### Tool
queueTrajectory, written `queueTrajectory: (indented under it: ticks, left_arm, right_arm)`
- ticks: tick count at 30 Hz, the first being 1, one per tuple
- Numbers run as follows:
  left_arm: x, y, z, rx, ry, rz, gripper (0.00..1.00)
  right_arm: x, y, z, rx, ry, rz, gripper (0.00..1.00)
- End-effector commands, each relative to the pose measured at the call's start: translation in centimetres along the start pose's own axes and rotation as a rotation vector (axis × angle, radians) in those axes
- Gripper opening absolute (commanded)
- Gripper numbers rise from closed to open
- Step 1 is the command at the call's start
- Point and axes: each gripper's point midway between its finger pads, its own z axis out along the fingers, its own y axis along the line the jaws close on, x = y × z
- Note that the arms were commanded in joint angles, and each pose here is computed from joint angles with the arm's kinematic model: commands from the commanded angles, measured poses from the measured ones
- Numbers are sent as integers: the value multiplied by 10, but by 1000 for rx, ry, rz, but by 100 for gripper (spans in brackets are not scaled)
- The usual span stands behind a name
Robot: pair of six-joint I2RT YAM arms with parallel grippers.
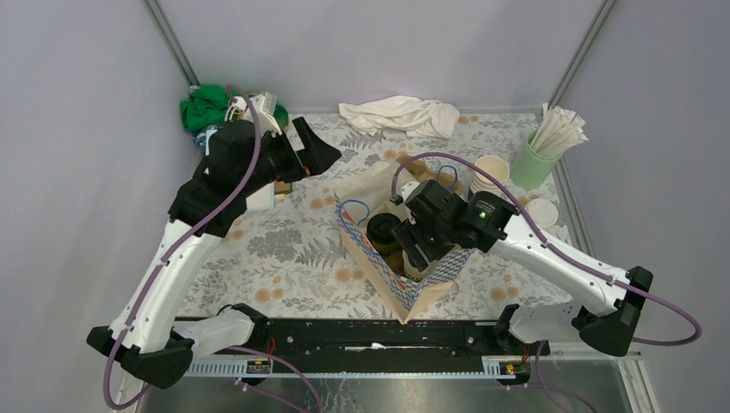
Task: Pack the takeout coffee
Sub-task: Place the coffee cup on the cup tray.
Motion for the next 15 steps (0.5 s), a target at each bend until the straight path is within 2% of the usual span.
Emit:
queueTrajectory:
  ticks: [1,6,12,15]
  left_arm:
    - [25,-15,-25,20,167,-161,99]
    - [76,-18,-45,-11,425,-313,99]
    - [95,-50,-71,-16,449,-461,99]
    - [115,-61,-77,-60,493,-472,99]
  right_arm:
    - [5,-5,-11,19,-32,69,47]
    - [9,-14,-17,65,-35,94,47]
    - [6,-16,-18,84,-26,94,46]
    - [3,-16,-17,82,-35,86,46]
